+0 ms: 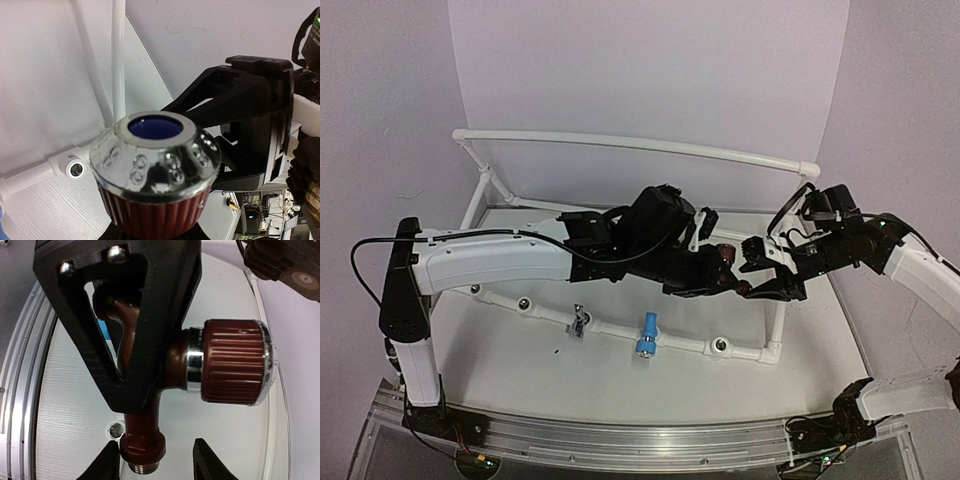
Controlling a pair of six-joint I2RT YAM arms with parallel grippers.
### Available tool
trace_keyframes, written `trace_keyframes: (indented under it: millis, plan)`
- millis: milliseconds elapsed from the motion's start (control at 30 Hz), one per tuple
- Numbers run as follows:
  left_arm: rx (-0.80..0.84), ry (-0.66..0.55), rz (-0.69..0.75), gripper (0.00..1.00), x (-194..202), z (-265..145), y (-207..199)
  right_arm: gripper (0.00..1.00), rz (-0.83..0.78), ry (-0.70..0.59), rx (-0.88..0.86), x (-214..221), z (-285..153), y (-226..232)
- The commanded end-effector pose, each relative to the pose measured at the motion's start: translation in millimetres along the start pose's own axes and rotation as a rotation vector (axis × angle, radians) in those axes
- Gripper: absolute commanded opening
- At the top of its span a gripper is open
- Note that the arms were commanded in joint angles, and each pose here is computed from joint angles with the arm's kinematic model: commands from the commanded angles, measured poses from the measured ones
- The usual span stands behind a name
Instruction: Install the water faucets
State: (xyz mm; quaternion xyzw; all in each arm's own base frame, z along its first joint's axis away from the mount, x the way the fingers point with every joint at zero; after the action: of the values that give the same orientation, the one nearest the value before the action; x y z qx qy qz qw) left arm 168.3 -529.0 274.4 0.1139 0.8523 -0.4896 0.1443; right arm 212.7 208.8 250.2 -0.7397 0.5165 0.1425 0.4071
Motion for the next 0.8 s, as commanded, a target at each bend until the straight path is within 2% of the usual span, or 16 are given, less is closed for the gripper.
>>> trace_keyframes:
  millis: [0,167,367,467,533,633,700,767]
  plan:
    - [0.115,-0.082,0.028,0.0,-19,-29,-38,0.47,0.016,0.004,-0.005,0,6,-1]
    - [0.114,-0.08,0.025,0.0,-19,-27,-37,0.41,0.013,0.002,-0.008,-1,7,-1]
    - [0.106,-0.084,0.024,0.0,-19,-26,-35,0.2,0.013,0.008,-0.007,0,7,-1]
    - [0.099,-0.085,0.022,0.02,-19,-26,-32,0.14,0.017,0.004,-0.003,-2,5,-2]
    - [0.093,-0.084,0.021,0.07,-18,-25,-30,0.11,0.02,-0.003,-0.002,-4,5,-2]
    - [0.081,-0.08,0.027,0.21,-17,-26,-26,0.08,0.018,-0.014,-0.004,-6,3,-1]
    - [0.073,-0.082,0.028,0.33,-16,-29,-24,0.06,0.01,-0.019,-0.01,-7,3,1]
    - [0.071,-0.088,0.039,0.51,-15,-35,-23,0.06,0.0,-0.026,-0.018,-8,2,3]
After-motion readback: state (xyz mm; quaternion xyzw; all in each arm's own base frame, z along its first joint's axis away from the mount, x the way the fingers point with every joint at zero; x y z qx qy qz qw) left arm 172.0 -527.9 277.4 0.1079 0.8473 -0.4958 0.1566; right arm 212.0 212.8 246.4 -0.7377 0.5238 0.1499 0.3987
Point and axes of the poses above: each gripper's point midway between its finger pads, its own z axis out along the fingers, its own y axis along the line the jaws close on, x = y × z, the point moved 2 cm from there along -z, back along the fingers, and after that the axes turned 11 degrees about -z, right-handed, at the moved point
